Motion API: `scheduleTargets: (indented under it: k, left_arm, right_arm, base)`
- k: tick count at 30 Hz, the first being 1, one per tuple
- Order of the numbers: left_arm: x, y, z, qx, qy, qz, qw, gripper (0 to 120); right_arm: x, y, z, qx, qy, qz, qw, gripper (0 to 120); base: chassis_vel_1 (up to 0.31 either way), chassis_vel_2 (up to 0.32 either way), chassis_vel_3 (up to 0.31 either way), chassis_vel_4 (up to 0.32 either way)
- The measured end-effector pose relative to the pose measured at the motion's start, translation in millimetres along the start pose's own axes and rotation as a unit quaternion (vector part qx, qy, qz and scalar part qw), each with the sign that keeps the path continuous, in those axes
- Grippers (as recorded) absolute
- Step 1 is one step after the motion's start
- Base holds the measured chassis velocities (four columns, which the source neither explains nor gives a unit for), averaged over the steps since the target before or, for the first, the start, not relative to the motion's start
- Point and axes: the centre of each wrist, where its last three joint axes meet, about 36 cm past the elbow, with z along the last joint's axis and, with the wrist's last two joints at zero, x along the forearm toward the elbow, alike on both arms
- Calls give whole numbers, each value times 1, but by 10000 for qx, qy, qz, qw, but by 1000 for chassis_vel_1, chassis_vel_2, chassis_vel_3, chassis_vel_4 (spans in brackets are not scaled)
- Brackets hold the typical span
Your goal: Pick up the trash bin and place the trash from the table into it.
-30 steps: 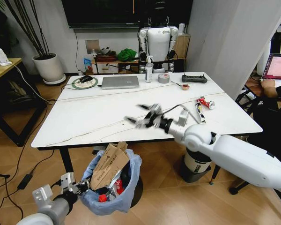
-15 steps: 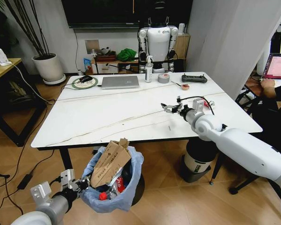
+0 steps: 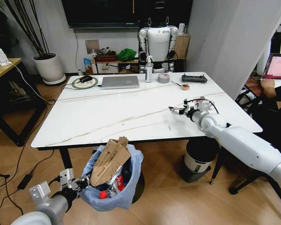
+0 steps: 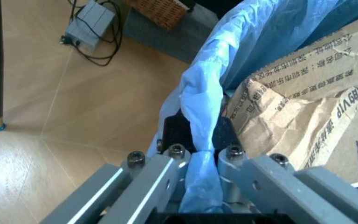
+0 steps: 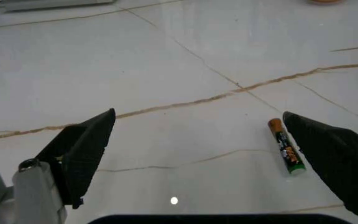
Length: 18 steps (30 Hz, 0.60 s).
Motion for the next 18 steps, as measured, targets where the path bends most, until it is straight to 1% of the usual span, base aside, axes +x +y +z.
scheduleTargets:
  k: [18]
  left_arm:
    - [-2,-1,0,40,-23,32,10000,0]
  right_arm:
    - [-3,-24,7,-130,103,261,9995,93]
  base:
    - [0,0,0,0]
